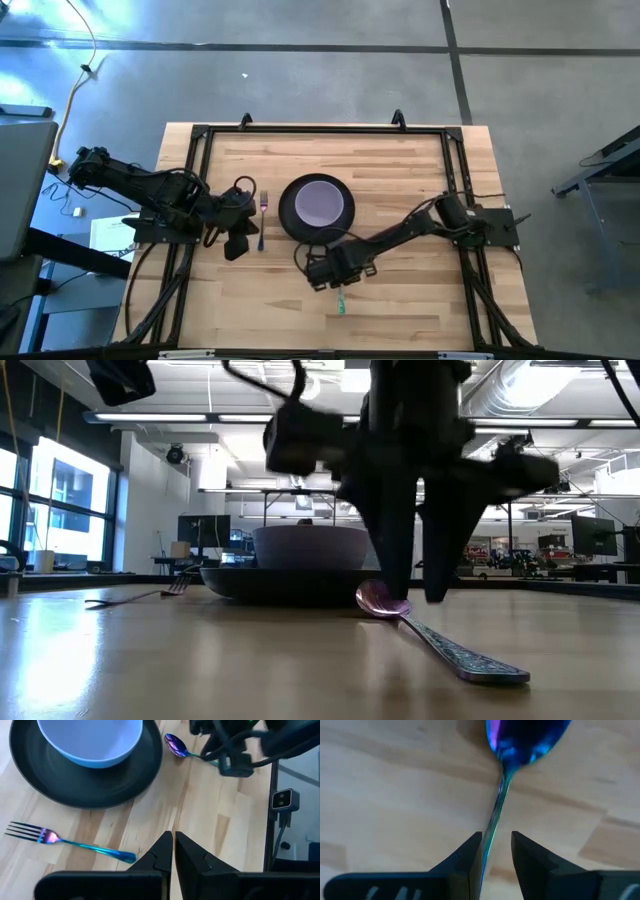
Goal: Set table place
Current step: Put the dark purple spoon on top of the bowl
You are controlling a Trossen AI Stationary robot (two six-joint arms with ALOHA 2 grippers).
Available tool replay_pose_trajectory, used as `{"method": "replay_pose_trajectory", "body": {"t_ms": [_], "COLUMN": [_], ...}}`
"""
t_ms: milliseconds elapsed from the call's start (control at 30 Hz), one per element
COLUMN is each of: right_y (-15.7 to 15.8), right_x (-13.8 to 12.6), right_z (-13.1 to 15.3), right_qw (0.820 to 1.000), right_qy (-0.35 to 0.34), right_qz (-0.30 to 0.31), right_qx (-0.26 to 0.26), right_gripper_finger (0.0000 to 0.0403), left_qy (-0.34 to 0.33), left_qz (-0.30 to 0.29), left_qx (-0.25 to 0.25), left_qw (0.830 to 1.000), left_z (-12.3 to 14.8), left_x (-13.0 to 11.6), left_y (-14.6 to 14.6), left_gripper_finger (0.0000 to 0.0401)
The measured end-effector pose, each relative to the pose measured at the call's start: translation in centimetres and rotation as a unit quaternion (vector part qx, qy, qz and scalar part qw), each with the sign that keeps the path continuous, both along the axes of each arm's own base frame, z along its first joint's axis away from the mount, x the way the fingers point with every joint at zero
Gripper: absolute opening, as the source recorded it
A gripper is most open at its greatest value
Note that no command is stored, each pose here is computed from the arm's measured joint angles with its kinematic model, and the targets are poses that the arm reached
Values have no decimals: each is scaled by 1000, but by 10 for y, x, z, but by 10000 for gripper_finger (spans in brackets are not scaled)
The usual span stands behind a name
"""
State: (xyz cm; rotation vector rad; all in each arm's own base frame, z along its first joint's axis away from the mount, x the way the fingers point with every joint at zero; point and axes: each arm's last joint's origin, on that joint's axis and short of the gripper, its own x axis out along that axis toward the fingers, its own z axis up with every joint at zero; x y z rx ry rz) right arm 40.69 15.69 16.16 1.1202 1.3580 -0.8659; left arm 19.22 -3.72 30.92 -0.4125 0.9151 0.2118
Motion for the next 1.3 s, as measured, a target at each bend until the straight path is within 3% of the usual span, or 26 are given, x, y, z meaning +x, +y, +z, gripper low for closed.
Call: {"method": "replay_pose_trajectory", "body": {"t_ms": [600,900,1167,1300], "right_y": [-2,0,1,0], "right_x": [3,8,8,8], "right_z": [-8,-32,-33,-34], "right_qw": [999,1000,999,999], "right_qy": [-10,10,6,5], "right_qz": [-9,10,15,16], "right_qx": [-36,-24,-37,-42], "right_gripper_finger": [94,93,9,13], "left_qy": [1,1,1,1], "left_qz": [-6,-6,-7,-7], "left_qx": [0,0,0,0], "left_qw": [1000,1000,1000,1000], "left_z": [0,0,0,0], "left_x": [0,0,0,0], "left_y": [0,0,0,0], "left_gripper_finger": [8,8,8,8]}}
